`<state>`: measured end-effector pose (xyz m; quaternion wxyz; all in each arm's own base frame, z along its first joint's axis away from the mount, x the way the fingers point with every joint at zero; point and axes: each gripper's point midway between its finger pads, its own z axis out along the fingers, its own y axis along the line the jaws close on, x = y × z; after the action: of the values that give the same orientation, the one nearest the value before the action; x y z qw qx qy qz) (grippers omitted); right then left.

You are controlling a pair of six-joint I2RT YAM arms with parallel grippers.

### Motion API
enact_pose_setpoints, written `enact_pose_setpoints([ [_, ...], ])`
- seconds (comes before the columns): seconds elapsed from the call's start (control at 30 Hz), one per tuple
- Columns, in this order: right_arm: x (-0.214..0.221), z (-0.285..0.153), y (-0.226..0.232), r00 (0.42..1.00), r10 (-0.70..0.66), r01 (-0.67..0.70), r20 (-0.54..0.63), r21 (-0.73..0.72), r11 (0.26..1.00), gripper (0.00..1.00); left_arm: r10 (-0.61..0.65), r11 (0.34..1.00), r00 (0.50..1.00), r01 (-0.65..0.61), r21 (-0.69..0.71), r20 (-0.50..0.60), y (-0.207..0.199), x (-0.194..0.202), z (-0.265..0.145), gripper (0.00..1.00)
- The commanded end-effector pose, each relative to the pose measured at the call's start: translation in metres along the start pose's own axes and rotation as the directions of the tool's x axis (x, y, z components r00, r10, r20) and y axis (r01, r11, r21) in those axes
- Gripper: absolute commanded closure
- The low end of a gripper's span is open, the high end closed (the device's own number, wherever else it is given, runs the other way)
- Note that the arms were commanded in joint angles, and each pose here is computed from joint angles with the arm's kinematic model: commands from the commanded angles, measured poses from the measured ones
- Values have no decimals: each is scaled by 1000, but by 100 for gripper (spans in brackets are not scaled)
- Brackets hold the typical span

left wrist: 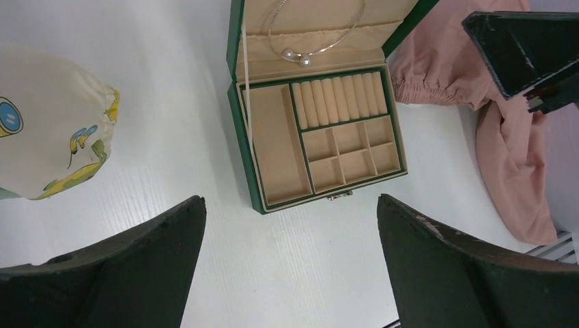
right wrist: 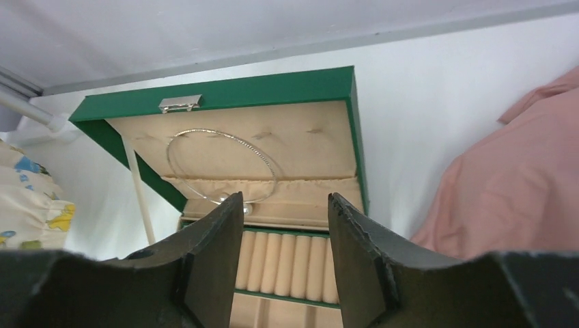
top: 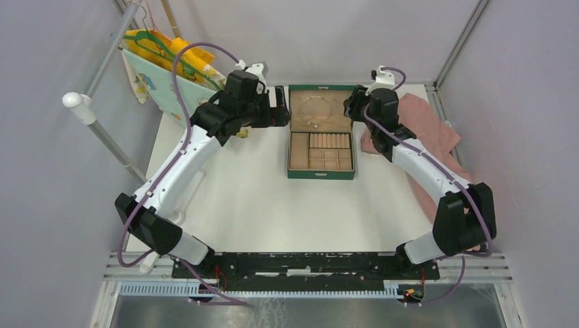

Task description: Organize the mixed jewelry

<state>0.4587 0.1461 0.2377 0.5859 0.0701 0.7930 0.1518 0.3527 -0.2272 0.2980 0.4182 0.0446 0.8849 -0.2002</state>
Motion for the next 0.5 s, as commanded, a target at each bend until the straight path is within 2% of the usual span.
enact_pose_setpoints([
  [0.0,-29,-9,-9,992,-125,125,16,31,992,44,-24,999,999,22,44,42,-11,-17,2,0],
  [0.13,-57,7,-15,989,-145,146,-37,47,988,43,-28,998,999,26,53,30,-13,-15,6,0],
  [0.23,-84,26,-18,993,-119,120,-16,47,992,43,-28,997,999,26,78,16,-18,-13,7,0],
  [0.27,-89,34,-18,994,-110,110,-16,37,993,40,-29,996,1000,28,82,12,-19,-12,6,0],
  [0.37,-114,68,-8,995,-99,99,-10,-34,995,34,-33,996,999,32,86,11,-19,-11,4,0],
  [0.47,-108,112,10,994,-78,66,-74,-156,986,33,-39,996,999,38,81,13,-18,-9,1,0],
])
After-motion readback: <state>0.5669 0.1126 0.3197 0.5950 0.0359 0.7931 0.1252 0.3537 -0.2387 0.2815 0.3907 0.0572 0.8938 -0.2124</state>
